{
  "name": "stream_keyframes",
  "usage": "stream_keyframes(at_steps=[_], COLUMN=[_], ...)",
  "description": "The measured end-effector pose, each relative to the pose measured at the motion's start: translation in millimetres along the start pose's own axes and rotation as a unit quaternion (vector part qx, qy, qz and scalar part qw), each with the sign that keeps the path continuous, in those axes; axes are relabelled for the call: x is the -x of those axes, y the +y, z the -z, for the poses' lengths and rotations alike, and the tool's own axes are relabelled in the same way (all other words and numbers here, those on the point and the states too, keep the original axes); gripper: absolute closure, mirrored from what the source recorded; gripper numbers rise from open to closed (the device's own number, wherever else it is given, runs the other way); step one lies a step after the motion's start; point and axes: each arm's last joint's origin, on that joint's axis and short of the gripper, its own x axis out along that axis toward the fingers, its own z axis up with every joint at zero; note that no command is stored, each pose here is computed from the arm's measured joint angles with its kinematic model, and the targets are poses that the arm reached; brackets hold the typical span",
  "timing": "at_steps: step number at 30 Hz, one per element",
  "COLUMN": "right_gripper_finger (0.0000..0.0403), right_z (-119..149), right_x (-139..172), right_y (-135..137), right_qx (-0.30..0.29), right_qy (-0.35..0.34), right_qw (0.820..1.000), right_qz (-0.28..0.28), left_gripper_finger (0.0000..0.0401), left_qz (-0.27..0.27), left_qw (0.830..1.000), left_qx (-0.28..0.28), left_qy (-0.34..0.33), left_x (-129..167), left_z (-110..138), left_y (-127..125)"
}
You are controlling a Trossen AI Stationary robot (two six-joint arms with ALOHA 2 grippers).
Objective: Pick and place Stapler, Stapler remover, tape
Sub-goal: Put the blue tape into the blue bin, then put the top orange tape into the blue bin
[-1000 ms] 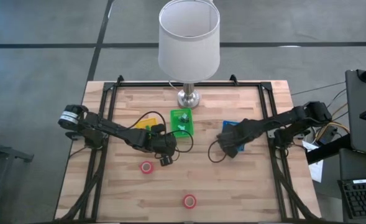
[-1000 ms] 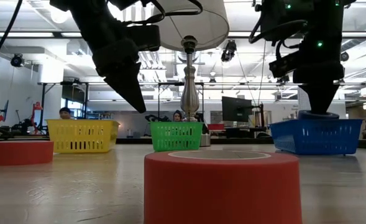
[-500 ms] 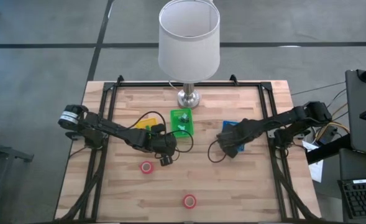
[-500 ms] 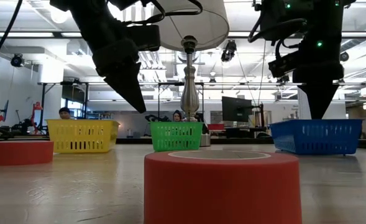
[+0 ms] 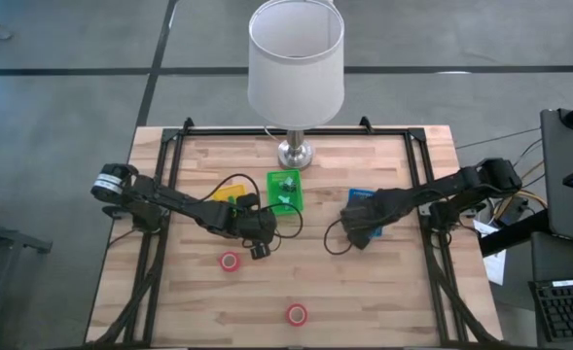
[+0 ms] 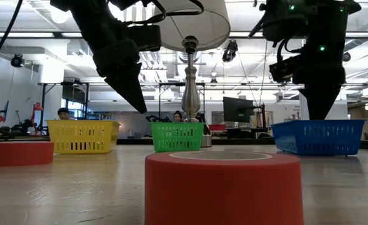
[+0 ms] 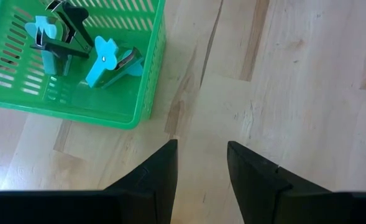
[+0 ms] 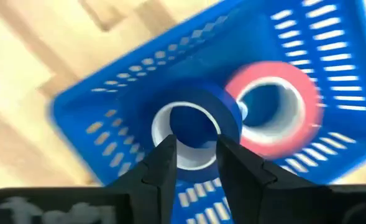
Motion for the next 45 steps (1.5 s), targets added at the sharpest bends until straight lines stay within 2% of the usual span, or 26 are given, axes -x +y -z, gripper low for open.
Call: stream_keyframes(at_steps=[5,12,23,30,34,37,40,45], right_gripper_finger=[0.0317,0.0334,0.0333,0.0326,0.0313,0.0301,0.0290,0.0274], right_z=[0.2,-6.6,-4.8,-8.1,-12.0,-17.1,-24.9,-37.7], right_x=[2.6,23.4,37.7,40.7,41.2,42.0,43.5,44.9], right_y=[0.0,3.1,-5.4,-1.5,2.4,7.6,15.3,28.4], right_qx=[-0.002,0.012,-0.014,0.005,0.032,0.066,0.101,0.134], right_qy=[0.005,-0.017,-0.046,-0.071,-0.092,-0.122,-0.166,-0.233], right_qw=[1.000,0.998,0.998,0.995,0.992,0.985,0.973,0.950], right_qz=[-0.011,-0.054,-0.046,-0.068,-0.083,-0.103,-0.127,-0.161], left_gripper_finger=[0.0259,0.0259,0.0259,0.0259,0.0259,0.0259,0.0259,0.0259], left_qz=[0.000,0.000,0.000,0.010,0.056,0.070,0.051,0.017], left_qw=[1.000,1.000,1.000,1.000,0.997,0.992,0.986,0.971], left_qx=[0.000,0.000,0.000,0.002,-0.009,0.002,0.019,0.078], left_qy=[0.000,0.000,0.000,0.005,0.050,0.101,0.156,0.225], left_x=[0.1,0.1,0.1,0.7,4.1,8.4,14.7,27.1], left_z=[-0.1,-0.1,-0.1,1.1,10.3,21.6,35.9,56.2], left_y=[0.0,0.0,-0.1,-2.0,-10.1,-16.0,-20.2,-29.8])
